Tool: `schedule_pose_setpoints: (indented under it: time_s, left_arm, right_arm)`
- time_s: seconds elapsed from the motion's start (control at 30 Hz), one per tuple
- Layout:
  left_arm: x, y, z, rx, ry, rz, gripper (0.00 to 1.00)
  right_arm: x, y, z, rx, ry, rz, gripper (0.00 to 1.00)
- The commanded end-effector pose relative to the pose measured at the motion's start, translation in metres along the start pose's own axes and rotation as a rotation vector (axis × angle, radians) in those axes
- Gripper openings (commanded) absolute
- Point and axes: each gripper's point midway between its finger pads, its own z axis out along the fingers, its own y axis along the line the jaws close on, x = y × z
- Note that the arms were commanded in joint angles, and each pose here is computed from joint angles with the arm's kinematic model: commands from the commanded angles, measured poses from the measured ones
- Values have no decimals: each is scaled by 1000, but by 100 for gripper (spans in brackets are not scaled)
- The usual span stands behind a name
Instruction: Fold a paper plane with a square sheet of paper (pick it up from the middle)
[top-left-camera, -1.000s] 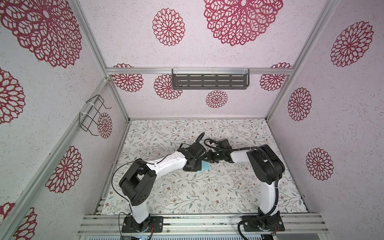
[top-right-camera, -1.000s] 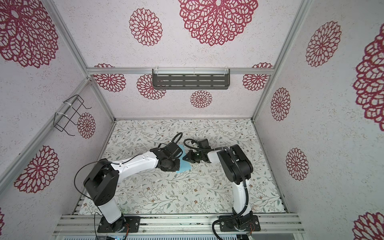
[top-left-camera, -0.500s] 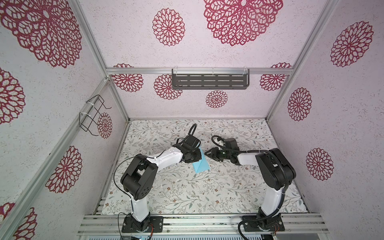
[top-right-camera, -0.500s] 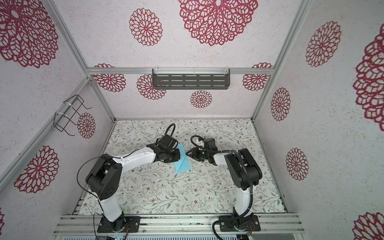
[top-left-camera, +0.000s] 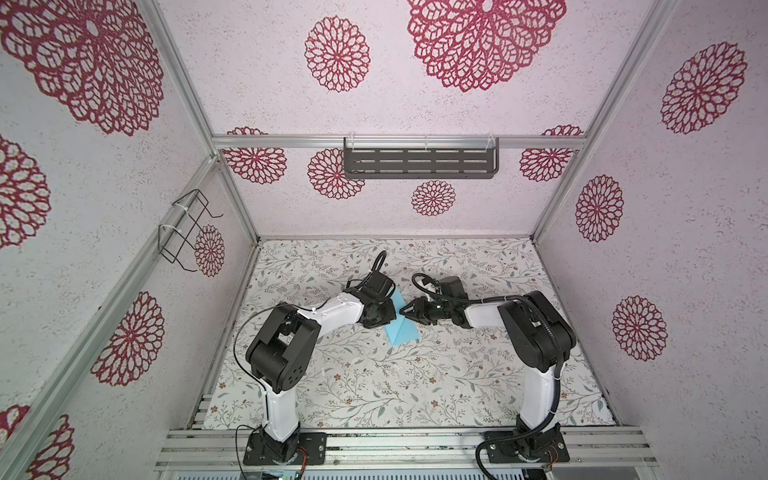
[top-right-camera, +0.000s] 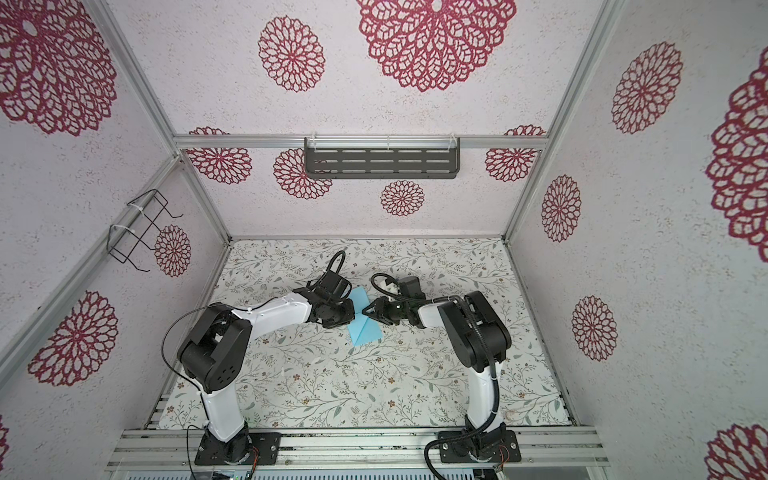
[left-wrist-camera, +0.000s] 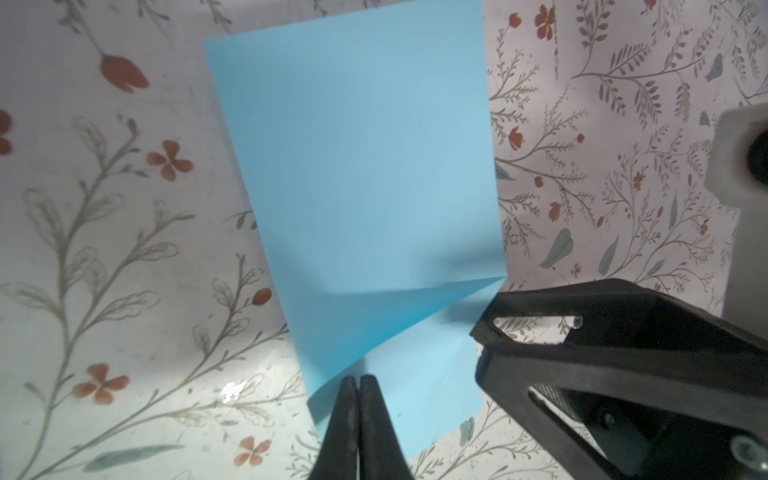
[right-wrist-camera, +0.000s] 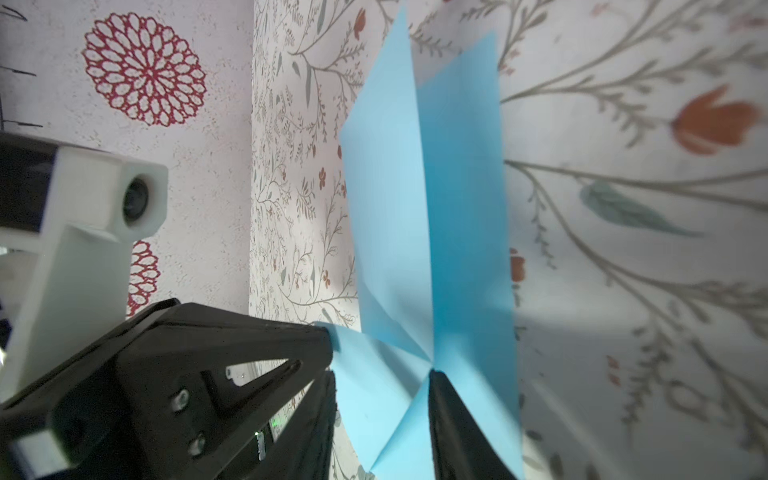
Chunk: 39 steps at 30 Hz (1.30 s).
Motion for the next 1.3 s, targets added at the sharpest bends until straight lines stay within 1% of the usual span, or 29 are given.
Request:
schedule_pose_setpoints:
  time_s: [0.0,0.1,0.17,0.23,0.33,0.37,0.5,0.6,0.63,0.7,0.77,0.83,0.87,0.93,1.03,1.1,1.13,1.2,1.27]
  left_arm:
    - [-1,2,-2,-2,-17,-16,5]
    - [-1,4,-3,-4,-20,-20,5]
    - [-2,7,-5,-9,-26,-22,6]
    - [-2,8,-7,-3,-26,-27,6]
    - [-4,12,-13,11,-23,-52,8]
    - [-7,12,-19,24,-28,-61,8]
    - [-19,12,-46,123,-69,-120,14]
    - [-29,11,-71,218,-118,-167,28]
    - [-31,10,-79,257,-137,-177,34]
    - [-34,2,-93,349,-168,-186,49]
    - [-35,-12,-108,465,-200,-174,69]
    - [-36,-23,-120,558,-223,-160,82]
    - [-35,-28,-125,596,-225,-160,87]
    - [-36,-39,-133,669,-230,-155,92]
    - [-38,-53,-143,755,-225,-135,94]
    - [-39,-59,-147,793,-227,-125,93]
    - [-40,-62,-150,810,-230,-119,90]
    - [-41,-65,-153,828,-234,-109,83]
    - [-42,-66,-154,831,-238,-107,71]
  right_arm:
    - [4,12,8,-58,40,-37,39]
    - [8,16,13,-91,55,-43,36]
    - [9,19,14,-108,57,-57,32]
    - [9,23,15,-130,45,-79,28]
    - [7,26,14,-136,31,-103,16]
    - [4,28,13,-135,23,-111,12]
    - [-7,43,5,-148,-21,-158,7]
    - [-18,62,-6,-173,-67,-187,5]
    - [-23,71,-11,-194,-86,-192,5]
    - [-31,91,-22,-250,-117,-195,5]
    - [-40,115,-36,-329,-148,-192,5]
    - [-46,138,-49,-408,-167,-193,5]
    - [-48,149,-55,-442,-175,-192,5]
    - [-51,166,-65,-494,-180,-188,5]
    - [-51,181,-74,-554,-172,-177,5]
    - [-51,187,-77,-579,-168,-169,5]
    - [-51,189,-79,-590,-169,-167,6]
    - [-51,191,-81,-604,-166,-161,5]
    - [-50,192,-83,-610,-166,-156,5]
